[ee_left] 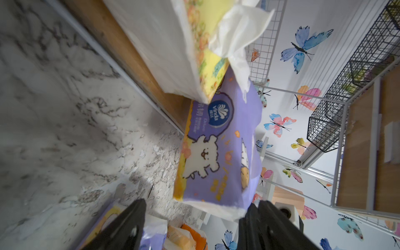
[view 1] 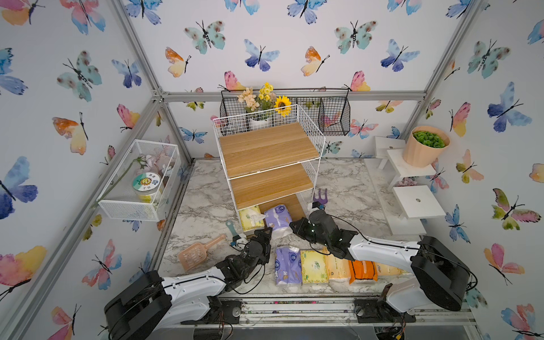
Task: Remove the tissue boxes from the shelf
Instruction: Pick up a box of tissues from the shelf.
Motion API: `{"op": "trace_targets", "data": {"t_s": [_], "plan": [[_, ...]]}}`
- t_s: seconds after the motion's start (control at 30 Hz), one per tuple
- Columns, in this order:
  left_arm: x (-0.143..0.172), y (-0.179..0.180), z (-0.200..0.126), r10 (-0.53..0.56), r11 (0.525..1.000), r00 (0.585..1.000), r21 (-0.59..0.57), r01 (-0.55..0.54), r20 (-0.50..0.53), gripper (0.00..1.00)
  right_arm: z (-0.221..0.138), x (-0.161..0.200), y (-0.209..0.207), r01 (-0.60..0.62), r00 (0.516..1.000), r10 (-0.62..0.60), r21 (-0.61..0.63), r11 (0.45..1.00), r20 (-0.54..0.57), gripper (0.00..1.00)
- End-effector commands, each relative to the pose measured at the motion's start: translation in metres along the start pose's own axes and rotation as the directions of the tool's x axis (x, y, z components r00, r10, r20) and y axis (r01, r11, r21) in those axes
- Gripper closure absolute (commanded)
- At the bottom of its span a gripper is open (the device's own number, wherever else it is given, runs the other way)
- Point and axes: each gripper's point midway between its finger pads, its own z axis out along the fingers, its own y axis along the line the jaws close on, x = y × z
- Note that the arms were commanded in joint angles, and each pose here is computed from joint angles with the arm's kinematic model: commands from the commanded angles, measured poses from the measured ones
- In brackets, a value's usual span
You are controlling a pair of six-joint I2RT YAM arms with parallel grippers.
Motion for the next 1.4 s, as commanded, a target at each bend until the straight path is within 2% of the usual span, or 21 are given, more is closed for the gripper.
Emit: {"op": "trace_targets", "data": {"t_s": [0.0,0.4,0.5,0.67,0.9,0.93,1.07,1.17,1.2,1.23,1.37], "plan": [[0.019,-0.03,0.008,-0.038,0.995,0.996,0.09,0.046,-0.086,0.18,-0.008,0.001,0.004,-0.015,1.0,0.015,-0.026,1.0,-0.019,0.98],[0.012,-0.04,0.025,-0.07,0.987,0.995,0.141,0.08,-0.071,0.21,-0.012,0.009,0.008,-0.061,0.996,0.057,-0.07,0.996,-0.066,0.98],[0.012,-0.04,0.027,-0.075,0.985,0.995,0.147,0.085,-0.072,0.28,-0.013,0.01,0.008,-0.067,0.995,0.062,-0.073,0.995,-0.073,0.98],[0.011,-0.04,0.03,-0.076,0.985,0.995,0.148,0.086,-0.067,0.45,-0.014,0.009,0.01,-0.066,0.996,0.061,-0.08,0.995,-0.071,0.98],[0.009,-0.045,0.029,-0.043,0.985,0.997,0.164,0.052,-0.056,0.6,-0.016,0.008,0.011,-0.048,0.997,0.043,-0.075,0.996,-0.067,0.98],[0.009,-0.047,0.028,-0.032,0.985,0.998,0.17,0.04,-0.054,0.62,-0.017,0.007,0.011,-0.04,0.998,0.035,-0.072,0.997,-0.06,0.94],[0.009,-0.054,0.022,0.025,0.984,0.999,0.179,-0.017,-0.043,0.63,-0.025,-0.001,0.016,0.005,1.0,-0.006,-0.089,0.996,-0.019,0.6],[0.01,-0.059,0.016,0.07,0.981,0.997,0.186,-0.06,-0.044,0.63,-0.034,-0.009,0.019,0.035,0.999,-0.034,-0.1,0.994,0.011,0.42],[0.011,-0.061,0.013,0.088,0.978,0.995,0.193,-0.077,-0.046,0.63,-0.037,-0.012,0.019,0.037,0.999,-0.036,-0.103,0.994,0.018,0.31],[0.012,-0.063,0.011,0.104,0.975,0.993,0.2,-0.092,-0.05,0.63,-0.04,-0.015,0.017,0.036,0.999,-0.033,-0.106,0.994,0.021,0.24],[0.016,-0.073,0.0,0.154,0.96,0.986,0.248,-0.133,-0.068,0.63,-0.047,-0.019,0.015,0.007,1.0,-0.007,-0.149,0.989,0.005,0.09]]}}
